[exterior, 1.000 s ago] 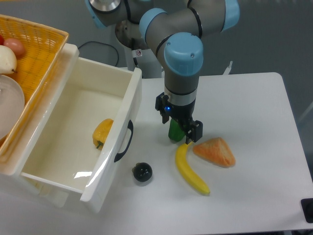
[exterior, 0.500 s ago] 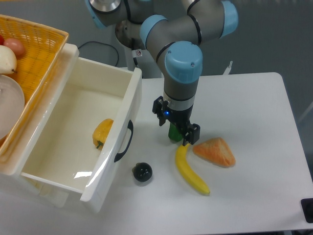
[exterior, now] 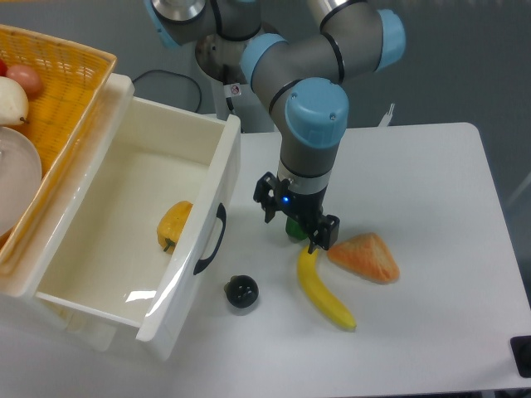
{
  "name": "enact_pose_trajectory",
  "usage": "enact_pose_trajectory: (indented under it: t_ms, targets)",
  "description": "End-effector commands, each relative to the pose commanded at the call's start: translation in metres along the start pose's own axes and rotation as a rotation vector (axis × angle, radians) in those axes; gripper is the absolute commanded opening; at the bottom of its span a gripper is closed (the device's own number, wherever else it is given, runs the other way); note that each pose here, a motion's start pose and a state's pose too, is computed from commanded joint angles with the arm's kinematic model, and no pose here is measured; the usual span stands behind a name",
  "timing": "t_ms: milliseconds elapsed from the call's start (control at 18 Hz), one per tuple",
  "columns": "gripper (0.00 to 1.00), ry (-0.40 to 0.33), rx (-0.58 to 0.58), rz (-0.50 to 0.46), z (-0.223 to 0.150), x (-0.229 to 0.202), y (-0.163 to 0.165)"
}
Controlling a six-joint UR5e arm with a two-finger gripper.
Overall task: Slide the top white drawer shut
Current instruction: 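Raise the gripper from beside the green pepper and open it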
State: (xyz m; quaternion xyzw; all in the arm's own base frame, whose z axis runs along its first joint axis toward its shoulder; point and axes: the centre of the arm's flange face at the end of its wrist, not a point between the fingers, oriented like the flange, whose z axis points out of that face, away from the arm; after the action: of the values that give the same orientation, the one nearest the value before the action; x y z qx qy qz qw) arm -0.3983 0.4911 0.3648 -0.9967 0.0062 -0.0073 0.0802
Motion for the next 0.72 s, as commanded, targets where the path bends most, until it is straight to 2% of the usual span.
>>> enact_pose_trajectory:
  t_ms: [111, 500, 722]
  targets:
    - [1.00, 0.001, 0.001, -0.075, 0.001, -0.001, -0.001]
    - [1.00, 0.004, -0.002, -0.150, 0.016, 0.001, -0.009]
    - [1.00, -0.002, 0.005, -0.225, 0.026, 0.003, -0.016]
